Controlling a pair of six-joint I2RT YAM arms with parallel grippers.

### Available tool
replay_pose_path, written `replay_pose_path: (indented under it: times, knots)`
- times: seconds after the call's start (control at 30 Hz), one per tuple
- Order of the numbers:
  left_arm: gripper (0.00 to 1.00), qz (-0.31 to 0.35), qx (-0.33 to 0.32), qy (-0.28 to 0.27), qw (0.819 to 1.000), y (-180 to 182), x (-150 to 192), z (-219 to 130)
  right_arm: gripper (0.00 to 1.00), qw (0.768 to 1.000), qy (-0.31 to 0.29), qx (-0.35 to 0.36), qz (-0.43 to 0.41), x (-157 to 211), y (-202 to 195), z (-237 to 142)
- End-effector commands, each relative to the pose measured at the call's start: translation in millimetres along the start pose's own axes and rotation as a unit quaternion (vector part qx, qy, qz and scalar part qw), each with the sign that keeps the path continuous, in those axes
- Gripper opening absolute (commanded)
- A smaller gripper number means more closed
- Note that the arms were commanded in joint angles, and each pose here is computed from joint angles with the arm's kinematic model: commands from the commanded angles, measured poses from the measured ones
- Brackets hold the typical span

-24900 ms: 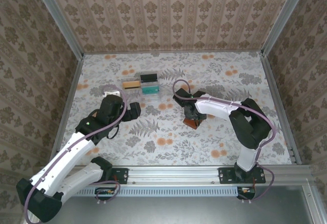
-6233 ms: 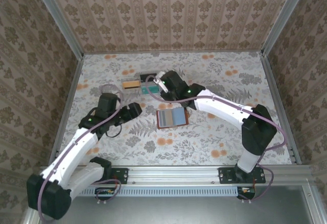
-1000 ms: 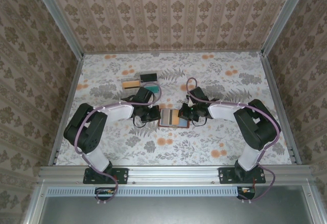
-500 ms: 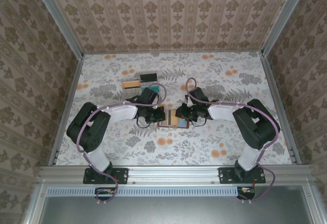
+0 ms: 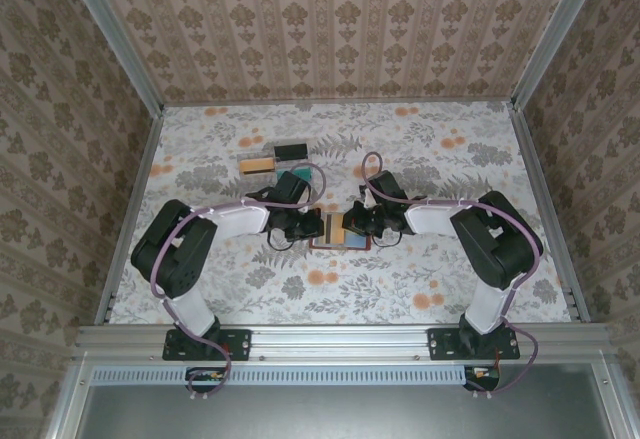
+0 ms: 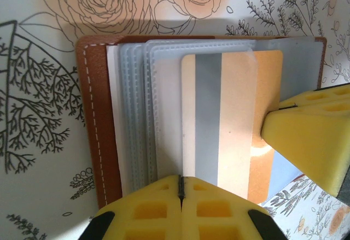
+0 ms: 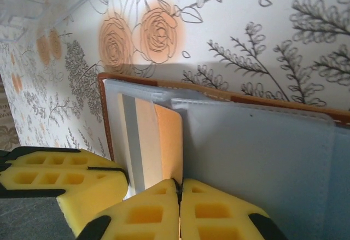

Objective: Take the credit cards out of the card holder

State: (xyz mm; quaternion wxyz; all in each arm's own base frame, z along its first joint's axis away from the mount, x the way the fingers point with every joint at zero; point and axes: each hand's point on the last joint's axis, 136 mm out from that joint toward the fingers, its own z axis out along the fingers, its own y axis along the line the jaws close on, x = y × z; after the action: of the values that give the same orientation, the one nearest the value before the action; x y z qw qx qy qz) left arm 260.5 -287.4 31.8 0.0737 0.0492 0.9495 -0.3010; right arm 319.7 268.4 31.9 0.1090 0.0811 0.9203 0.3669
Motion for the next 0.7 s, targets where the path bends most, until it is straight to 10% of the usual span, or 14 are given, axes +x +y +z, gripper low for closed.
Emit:
replay_pose_path:
  times: [0.0,0.67]
  knots:
    - [0.0,-0.009,-0.017,0.015,1.0,9,7,4,0.07,1.0,0.009,0.017,0.007,7,-14,-2]
    - [0.03,-0.001,0.02,-0.021,1.0,-17,-11,-24,0.0,0.999,-0.043,-0.011,-0.028,-9,-15,-75]
